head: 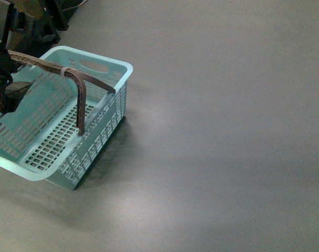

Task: Pick lemon and mango into basket

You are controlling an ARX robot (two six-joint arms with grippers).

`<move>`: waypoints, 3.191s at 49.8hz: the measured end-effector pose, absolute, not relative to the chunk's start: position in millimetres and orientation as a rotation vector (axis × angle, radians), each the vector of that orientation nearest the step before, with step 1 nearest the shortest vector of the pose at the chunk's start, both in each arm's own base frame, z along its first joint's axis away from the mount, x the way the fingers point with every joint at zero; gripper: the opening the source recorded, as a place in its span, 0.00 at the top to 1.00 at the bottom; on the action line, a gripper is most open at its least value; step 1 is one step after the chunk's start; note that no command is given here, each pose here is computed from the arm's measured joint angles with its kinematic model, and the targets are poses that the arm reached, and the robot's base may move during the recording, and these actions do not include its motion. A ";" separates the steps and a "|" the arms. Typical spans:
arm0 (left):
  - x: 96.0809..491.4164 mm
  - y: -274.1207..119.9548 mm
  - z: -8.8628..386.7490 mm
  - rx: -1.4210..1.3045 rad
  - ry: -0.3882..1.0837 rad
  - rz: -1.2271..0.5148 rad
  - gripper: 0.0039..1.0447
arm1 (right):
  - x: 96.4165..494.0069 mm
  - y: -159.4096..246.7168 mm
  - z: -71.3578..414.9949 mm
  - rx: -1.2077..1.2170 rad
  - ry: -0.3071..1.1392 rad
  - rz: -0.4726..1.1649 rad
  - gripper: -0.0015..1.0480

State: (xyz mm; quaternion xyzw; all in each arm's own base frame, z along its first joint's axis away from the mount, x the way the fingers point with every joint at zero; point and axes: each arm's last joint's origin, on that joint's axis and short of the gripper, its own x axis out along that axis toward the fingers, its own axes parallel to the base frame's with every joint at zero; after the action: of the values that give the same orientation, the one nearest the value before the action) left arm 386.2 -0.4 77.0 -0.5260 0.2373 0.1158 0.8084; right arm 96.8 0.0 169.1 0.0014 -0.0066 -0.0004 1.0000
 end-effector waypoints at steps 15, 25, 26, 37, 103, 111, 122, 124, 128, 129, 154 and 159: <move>456.9 -2.9 56.4 -1.167 0.516 0.260 0.06 | 96.8 0.0 169.1 0.003 -0.013 -0.001 0.08; 483.8 -2.9 45.2 -1.180 0.520 0.268 0.06 | 96.8 0.0 169.1 0.003 -0.013 -0.001 0.08; 485.2 -2.9 44.7 -1.180 0.522 0.271 0.06 | 96.8 0.0 169.1 0.003 -0.013 -0.001 0.08; 493.8 -2.1 38.5 -1.170 0.543 0.313 0.27 | 96.8 0.0 169.1 0.003 -0.013 0.000 0.08; 238.5 -25.5 308.3 -1.443 0.281 0.154 0.73 | 96.8 0.0 169.1 0.003 -0.013 -0.001 0.08; 232.3 -25.1 314.9 -1.439 0.256 0.141 0.73 | 96.8 0.0 169.1 0.003 -0.013 0.000 0.08; 232.6 -25.8 314.4 -1.441 0.264 0.136 0.73 | 96.8 0.0 169.1 0.003 -0.013 -0.001 0.08; 232.6 -25.8 314.4 -1.440 0.265 0.137 0.73 | 96.8 0.0 169.1 0.003 -0.013 0.000 0.08; 232.7 -25.8 314.1 -1.440 0.265 0.138 0.73 | 96.8 0.0 169.1 0.003 -0.013 0.000 0.08; 232.7 -25.8 314.1 -1.440 0.264 0.139 0.73 | 96.8 0.0 169.1 0.003 -0.013 0.000 0.08; 232.7 -25.7 314.1 -1.440 0.263 0.140 0.73 | 96.8 0.0 169.1 0.002 -0.013 0.000 0.08; 232.7 -25.7 314.1 -1.439 0.263 0.139 0.73 | 96.8 0.0 169.1 0.003 -0.013 0.000 0.08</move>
State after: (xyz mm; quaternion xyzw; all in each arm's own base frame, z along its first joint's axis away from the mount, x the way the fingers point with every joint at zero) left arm 232.7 -25.7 314.1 -0.6565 0.1202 0.0636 0.7419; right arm 96.8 0.0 169.1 0.0014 -0.0066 0.0000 1.0000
